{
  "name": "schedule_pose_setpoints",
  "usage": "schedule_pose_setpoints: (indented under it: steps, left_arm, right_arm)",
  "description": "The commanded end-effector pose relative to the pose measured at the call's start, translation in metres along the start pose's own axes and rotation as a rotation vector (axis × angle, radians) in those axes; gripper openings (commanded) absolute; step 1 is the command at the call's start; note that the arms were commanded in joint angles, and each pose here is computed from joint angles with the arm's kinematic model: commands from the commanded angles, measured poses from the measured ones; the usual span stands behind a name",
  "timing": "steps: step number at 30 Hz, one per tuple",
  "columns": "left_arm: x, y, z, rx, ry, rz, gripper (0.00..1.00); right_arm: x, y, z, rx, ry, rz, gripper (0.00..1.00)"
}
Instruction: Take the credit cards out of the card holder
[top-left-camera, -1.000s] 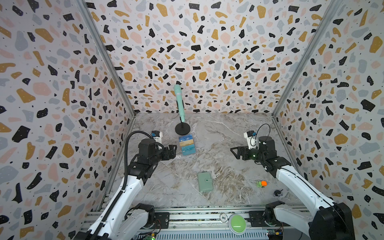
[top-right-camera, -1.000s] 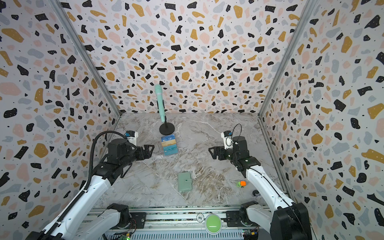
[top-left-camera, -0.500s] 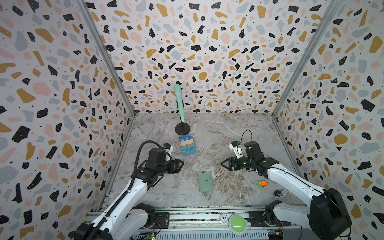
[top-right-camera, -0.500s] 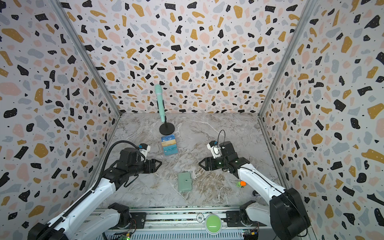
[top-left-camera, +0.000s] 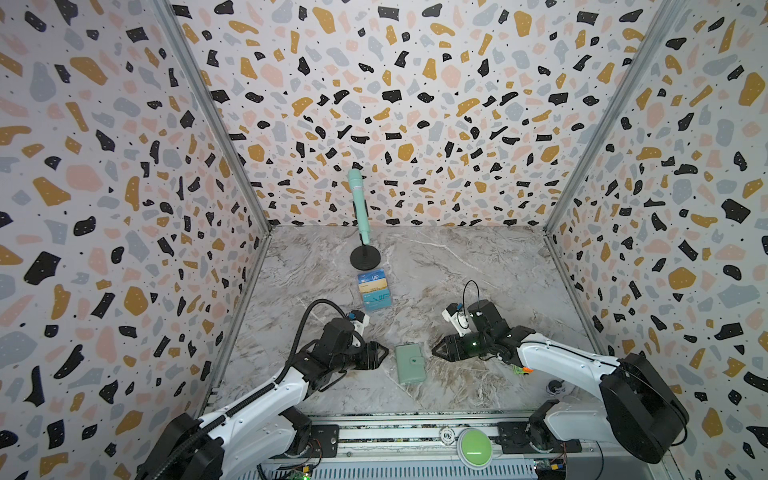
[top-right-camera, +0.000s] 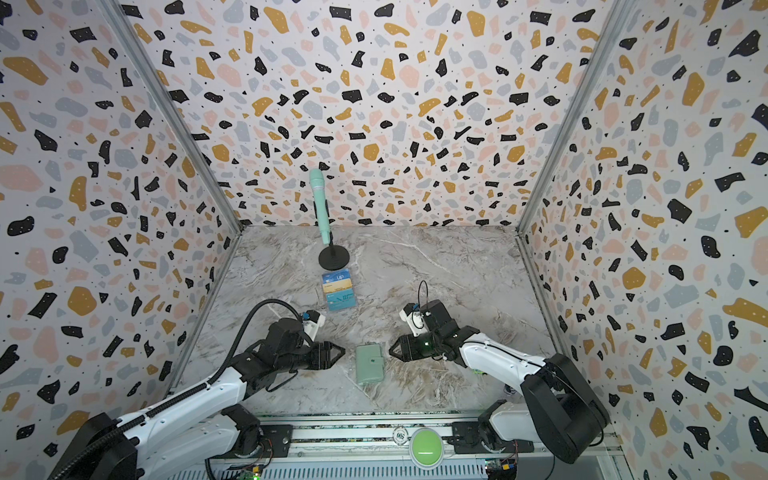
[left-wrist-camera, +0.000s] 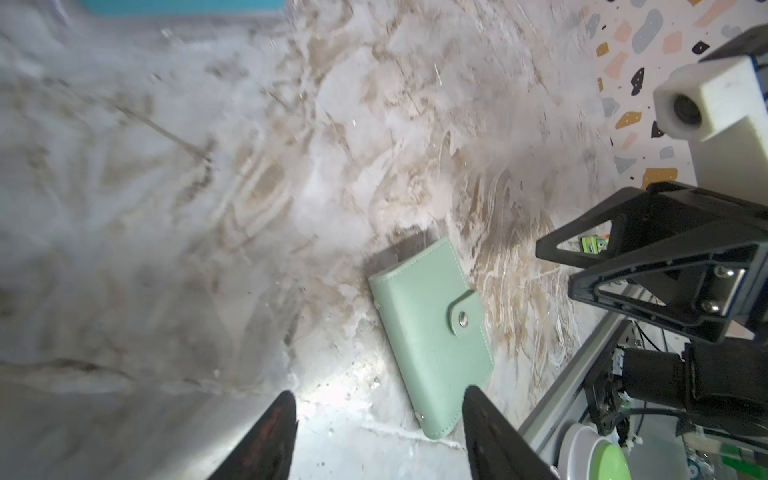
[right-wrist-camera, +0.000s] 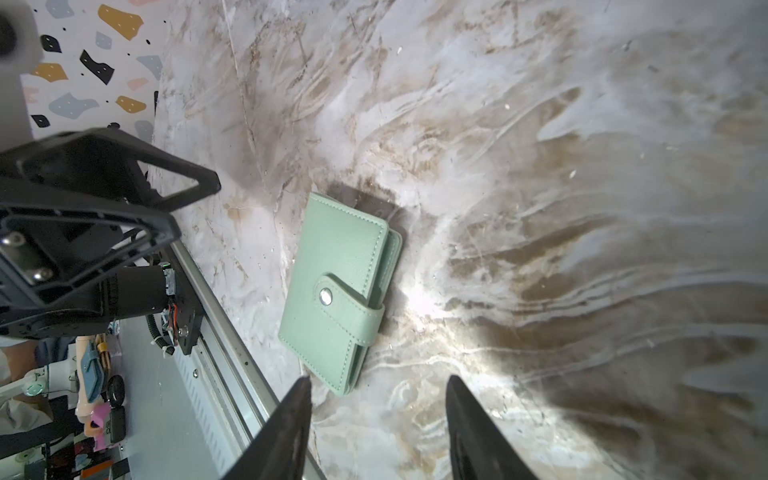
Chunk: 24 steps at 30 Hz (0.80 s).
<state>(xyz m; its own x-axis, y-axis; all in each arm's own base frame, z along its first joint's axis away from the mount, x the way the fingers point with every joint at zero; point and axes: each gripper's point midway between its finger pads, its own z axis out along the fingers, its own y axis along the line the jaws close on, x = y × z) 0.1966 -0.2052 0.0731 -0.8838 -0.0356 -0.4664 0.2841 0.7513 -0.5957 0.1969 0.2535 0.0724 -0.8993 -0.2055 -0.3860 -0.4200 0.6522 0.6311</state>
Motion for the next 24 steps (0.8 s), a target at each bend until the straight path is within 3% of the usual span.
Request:
schedule_pose_setpoints:
  steps: [1,6,24]
  left_arm:
    - [-0.006,-0.015,0.005,0.060,-0.051,-0.025,0.63]
    - [0.003,-0.024,0.014,0.130,-0.068,-0.071,0.60]
    - [0.030,-0.020,0.030,0.172,-0.036,-0.153,0.53]
  right_arm:
    - [-0.001,0.006,0.007,-0.024,-0.020,0.014,0.50]
    - [0.005,0.007,0.019,-0.025,0.005,0.014,0.46]
    - [0.019,0.006,0.038,-0.040,0.047,0.023,0.38]
